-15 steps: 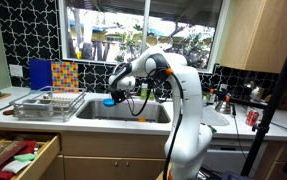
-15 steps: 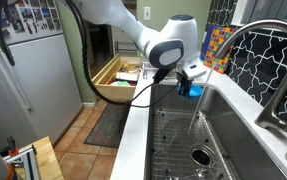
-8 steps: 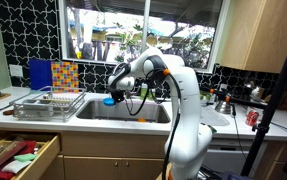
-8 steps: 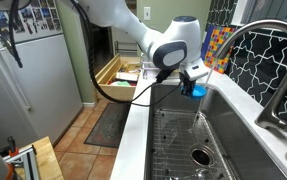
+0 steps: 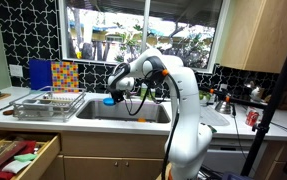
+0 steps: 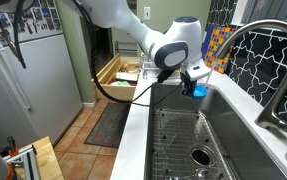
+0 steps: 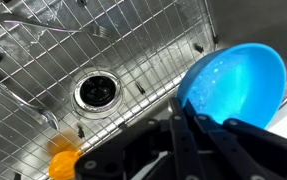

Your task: Put the blue bowl under the running faucet then place it back on the counter

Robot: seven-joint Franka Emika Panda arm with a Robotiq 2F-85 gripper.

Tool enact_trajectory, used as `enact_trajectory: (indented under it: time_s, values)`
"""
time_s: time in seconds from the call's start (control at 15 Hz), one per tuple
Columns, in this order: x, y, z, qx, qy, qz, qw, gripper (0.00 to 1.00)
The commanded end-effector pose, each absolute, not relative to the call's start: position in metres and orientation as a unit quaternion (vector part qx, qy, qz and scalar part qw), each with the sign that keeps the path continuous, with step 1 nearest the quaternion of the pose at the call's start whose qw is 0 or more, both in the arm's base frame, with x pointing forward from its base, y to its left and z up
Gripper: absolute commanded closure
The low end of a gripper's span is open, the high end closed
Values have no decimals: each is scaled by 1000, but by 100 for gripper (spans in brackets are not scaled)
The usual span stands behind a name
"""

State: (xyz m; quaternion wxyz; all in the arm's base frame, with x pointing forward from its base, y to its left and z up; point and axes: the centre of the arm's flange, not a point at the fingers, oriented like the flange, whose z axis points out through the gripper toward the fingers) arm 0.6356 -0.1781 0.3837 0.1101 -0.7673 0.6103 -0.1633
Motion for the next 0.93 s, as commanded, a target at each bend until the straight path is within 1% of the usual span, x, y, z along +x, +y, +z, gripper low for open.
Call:
enact_trajectory:
  time_s: [0.0,0.47,0.73,0.87]
  values:
    - [638,-177,382,-763,615,-162,113,99]
    - [627,-170,381,-794,586,-129,100,99]
    - [614,-166,380,-848,514,-89,89,99]
    - [607,-162,383,-879,460,-77,102,99]
